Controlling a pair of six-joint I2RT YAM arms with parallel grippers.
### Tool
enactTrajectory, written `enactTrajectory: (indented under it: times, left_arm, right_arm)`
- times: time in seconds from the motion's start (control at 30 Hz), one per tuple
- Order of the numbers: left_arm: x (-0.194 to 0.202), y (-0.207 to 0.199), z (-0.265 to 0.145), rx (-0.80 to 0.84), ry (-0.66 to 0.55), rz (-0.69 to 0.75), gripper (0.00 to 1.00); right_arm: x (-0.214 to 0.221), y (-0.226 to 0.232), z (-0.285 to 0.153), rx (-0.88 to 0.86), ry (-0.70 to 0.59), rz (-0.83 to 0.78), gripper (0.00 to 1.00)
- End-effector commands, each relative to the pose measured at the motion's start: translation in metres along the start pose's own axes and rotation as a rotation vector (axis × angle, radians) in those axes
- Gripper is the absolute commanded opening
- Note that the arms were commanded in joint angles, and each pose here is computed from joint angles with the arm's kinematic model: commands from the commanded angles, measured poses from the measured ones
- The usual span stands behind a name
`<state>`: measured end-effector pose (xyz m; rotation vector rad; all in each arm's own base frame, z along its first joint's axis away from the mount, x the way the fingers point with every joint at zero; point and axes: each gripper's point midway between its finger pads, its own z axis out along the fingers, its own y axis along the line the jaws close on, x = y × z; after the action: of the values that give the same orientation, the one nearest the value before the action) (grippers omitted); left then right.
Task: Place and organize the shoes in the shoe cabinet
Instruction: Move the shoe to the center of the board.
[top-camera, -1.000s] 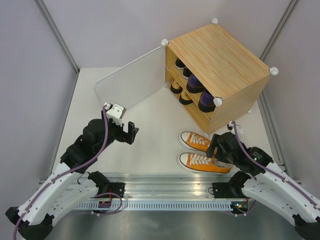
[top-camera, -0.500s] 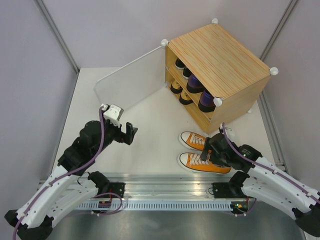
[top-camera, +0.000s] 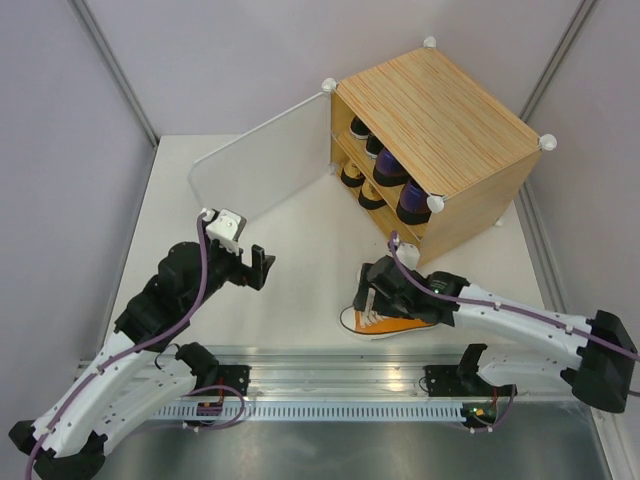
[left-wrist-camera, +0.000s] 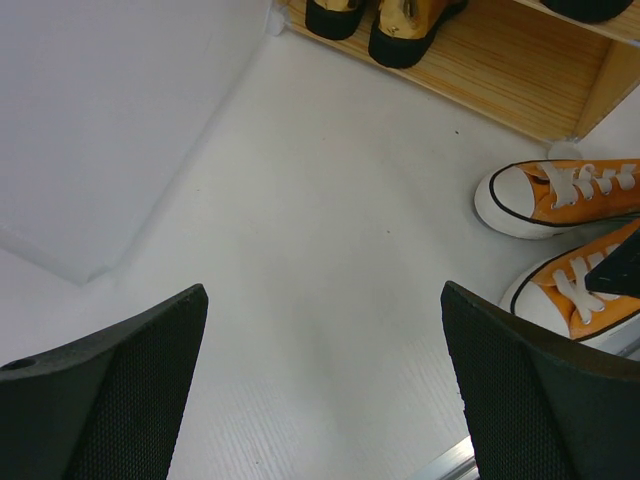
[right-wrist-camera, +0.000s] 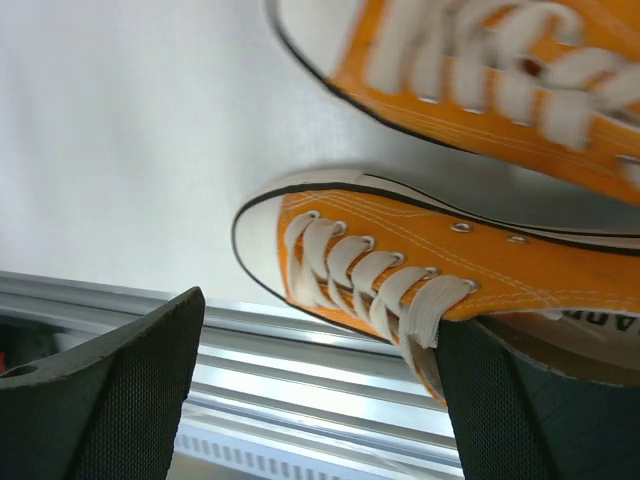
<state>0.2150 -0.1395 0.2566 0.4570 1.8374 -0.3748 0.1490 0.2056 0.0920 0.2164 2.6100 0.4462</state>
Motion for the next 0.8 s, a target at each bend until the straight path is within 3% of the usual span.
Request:
enactTrajectory:
  times: [0.0, 0.1, 0.37, 0.43, 0.57, 0.77]
  left_arm:
    - [-0.006, 0.001, -0.003, 0.001, -0.026, 0.020, 0.99]
    - [-0.008, 0.003, -0.005, -0.012, -0.035, 0.017, 0.99]
    - [-0.012, 0.010, -0.011, -0.049, -0.066, 0.009, 0.99]
    - [-0.012, 0.010, -0.011, -0.047, -0.065, 0.009, 0.99]
    - [-0.012, 0.008, -0.012, -0.035, -0.067, 0.007, 0.99]
    - [-0.013, 0.006, -0.013, -0.022, -0.073, 0.005, 1.00]
  right_arm:
    - [-0.037, 0.097, -0.008, -0.221, -0.127, 0.117, 0.95]
    - [-0.051, 0.136, -0.010, -0.301, -0.183, 0.204, 0.96]
    - [-0.078, 0.167, -0.022, -0.438, -0.280, 0.427, 0.95]
    - [-0.088, 0.179, -0.036, -0.468, -0.304, 0.384, 0.94]
    - [-0.092, 0.161, -0.042, -0.333, -0.339, 0.195, 0.94]
    - [-0.056, 0.077, -0.029, -0.108, -0.272, 0.054, 0.91]
